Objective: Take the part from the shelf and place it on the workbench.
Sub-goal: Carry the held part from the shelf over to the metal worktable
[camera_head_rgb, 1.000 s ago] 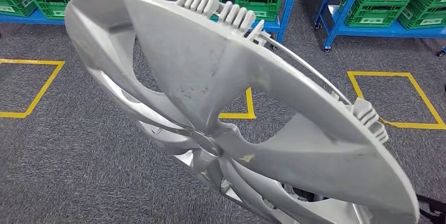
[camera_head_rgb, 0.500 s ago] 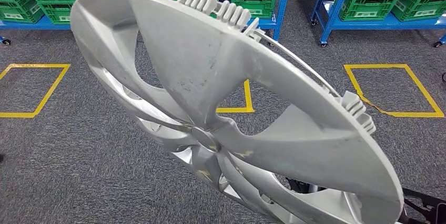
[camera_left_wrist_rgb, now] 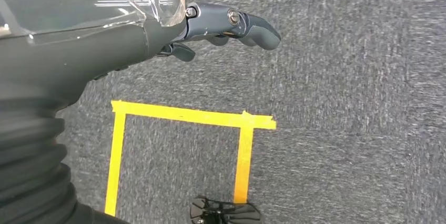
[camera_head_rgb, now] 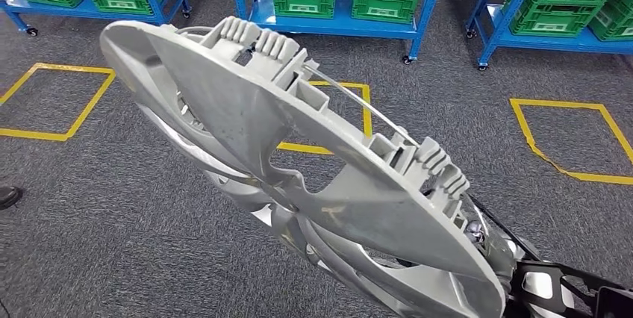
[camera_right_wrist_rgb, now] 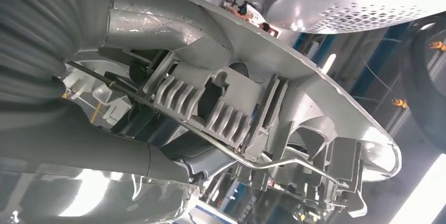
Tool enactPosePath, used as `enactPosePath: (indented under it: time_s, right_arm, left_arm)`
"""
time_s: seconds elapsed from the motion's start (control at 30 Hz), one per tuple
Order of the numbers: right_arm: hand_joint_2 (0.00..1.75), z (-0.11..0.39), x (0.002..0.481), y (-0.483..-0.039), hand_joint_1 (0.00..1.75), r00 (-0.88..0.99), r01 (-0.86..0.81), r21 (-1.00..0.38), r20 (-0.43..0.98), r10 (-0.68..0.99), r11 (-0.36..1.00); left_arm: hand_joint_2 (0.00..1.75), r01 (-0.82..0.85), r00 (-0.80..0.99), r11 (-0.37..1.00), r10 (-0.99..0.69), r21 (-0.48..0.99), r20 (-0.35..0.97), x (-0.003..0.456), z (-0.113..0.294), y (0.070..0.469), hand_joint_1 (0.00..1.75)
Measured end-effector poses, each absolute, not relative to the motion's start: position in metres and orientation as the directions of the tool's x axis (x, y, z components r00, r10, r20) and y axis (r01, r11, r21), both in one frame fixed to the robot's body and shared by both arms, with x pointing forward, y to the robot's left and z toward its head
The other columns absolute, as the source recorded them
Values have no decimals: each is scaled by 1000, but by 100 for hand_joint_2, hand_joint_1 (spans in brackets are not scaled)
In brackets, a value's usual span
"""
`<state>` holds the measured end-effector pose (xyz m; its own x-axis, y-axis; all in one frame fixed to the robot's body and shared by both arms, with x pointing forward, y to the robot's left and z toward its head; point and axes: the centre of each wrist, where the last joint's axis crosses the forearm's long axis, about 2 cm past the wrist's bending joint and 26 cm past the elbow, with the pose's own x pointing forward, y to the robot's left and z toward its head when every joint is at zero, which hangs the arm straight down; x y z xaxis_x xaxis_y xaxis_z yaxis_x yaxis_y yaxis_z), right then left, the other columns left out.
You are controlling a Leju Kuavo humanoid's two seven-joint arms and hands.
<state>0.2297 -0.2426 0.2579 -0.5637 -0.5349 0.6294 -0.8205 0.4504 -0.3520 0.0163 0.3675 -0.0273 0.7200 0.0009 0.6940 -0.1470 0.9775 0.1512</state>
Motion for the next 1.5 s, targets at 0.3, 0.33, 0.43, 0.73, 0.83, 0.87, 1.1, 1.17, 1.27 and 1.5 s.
enactPosePath:
  time_s: [0.3,0.33,0.43,0.73,0.83,0.87,1.1,1.17,1.27,1.5]
  right_arm:
    - [175,256,229,-243,175,-580,-810,-388,640,-503,441]
    - [175,256,229,-243,175,-581,-810,-389,640,-504,439]
    - [175,256,229,-242,175,-581,-810,-393,639,-504,435]
    - [175,257,229,-240,175,-580,-813,-410,632,-513,413]
    - [175,257,229,-240,175,-579,-814,-413,632,-514,409]
    - [175,257,229,-240,175,-579,-814,-414,632,-514,408]
    - [175,256,229,-241,175,-576,-817,-417,640,-509,399]
    - [175,256,229,-241,175,-575,-817,-420,638,-511,396]
    - [175,256,229,-241,175,-574,-818,-422,629,-524,390]
    - [175,255,227,-239,175,-571,-821,-418,608,-551,390]
  left_arm:
    - [175,-158,714,982,39,106,699,12,-27,367,0]
    - [175,-160,714,981,41,106,699,11,-27,368,0]
    - [175,-162,712,981,40,108,701,12,-27,369,0]
    - [175,-158,706,981,32,114,708,12,-26,372,0]
    - [175,-166,706,979,34,118,707,11,-26,373,0]
    - [175,-167,705,979,34,119,708,11,-25,374,0]
    - [175,-162,702,980,34,113,711,14,-25,373,0]
    - [175,-154,703,982,31,109,711,14,-26,373,0]
    - [175,-146,706,983,24,112,708,11,-26,373,0]
    - [175,-143,686,986,38,84,727,9,-26,376,0]
